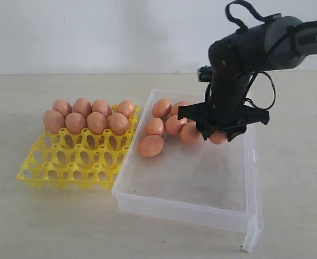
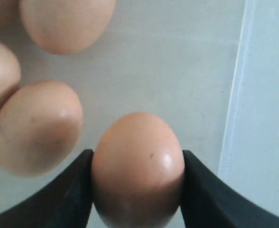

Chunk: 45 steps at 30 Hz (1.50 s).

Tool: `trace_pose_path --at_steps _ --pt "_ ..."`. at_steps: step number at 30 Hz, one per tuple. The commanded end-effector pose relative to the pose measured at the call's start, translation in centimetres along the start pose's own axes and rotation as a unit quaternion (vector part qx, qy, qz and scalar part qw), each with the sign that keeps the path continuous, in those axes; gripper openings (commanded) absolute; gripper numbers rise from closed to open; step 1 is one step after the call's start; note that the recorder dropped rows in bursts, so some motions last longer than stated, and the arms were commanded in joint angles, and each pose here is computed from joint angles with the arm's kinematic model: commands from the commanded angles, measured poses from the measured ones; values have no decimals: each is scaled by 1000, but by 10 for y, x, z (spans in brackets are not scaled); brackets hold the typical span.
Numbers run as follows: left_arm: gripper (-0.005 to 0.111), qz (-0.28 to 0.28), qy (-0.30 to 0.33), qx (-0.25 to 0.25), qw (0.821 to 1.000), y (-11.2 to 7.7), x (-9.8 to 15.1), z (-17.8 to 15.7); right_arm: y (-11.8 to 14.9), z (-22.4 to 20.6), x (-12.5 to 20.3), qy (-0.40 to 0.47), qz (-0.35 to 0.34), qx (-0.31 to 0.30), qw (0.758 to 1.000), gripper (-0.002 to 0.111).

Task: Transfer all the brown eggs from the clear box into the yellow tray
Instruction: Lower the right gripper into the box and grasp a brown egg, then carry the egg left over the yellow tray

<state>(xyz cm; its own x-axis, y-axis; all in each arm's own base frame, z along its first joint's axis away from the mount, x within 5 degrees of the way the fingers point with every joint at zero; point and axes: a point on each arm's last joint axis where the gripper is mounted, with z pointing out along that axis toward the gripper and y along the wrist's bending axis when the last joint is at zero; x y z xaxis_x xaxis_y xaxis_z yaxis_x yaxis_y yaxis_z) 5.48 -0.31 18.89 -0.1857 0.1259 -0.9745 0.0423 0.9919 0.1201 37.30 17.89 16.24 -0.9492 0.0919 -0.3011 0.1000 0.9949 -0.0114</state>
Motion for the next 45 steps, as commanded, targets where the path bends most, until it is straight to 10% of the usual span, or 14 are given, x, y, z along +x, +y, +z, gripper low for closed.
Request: trace_pose_path --at_steps 1,9,16,27,45 --pt "-4 -6 -1 2 1000 0 1 0 10 -38 24 -113 -27 -17 993 1" --pt "-4 -6 -1 2 1000 0 1 0 36 -91 82 -219 -133 -215 942 1" --pt "-4 -6 -1 2 1000 0 1 0 73 -120 102 -314 -283 -364 830 0" --pt "-4 -6 -1 2 1000 0 1 0 128 -90 78 -384 -369 -452 716 0" --pt "-4 -6 -1 2 1000 0 1 0 190 -37 42 -389 -342 -480 708 0"
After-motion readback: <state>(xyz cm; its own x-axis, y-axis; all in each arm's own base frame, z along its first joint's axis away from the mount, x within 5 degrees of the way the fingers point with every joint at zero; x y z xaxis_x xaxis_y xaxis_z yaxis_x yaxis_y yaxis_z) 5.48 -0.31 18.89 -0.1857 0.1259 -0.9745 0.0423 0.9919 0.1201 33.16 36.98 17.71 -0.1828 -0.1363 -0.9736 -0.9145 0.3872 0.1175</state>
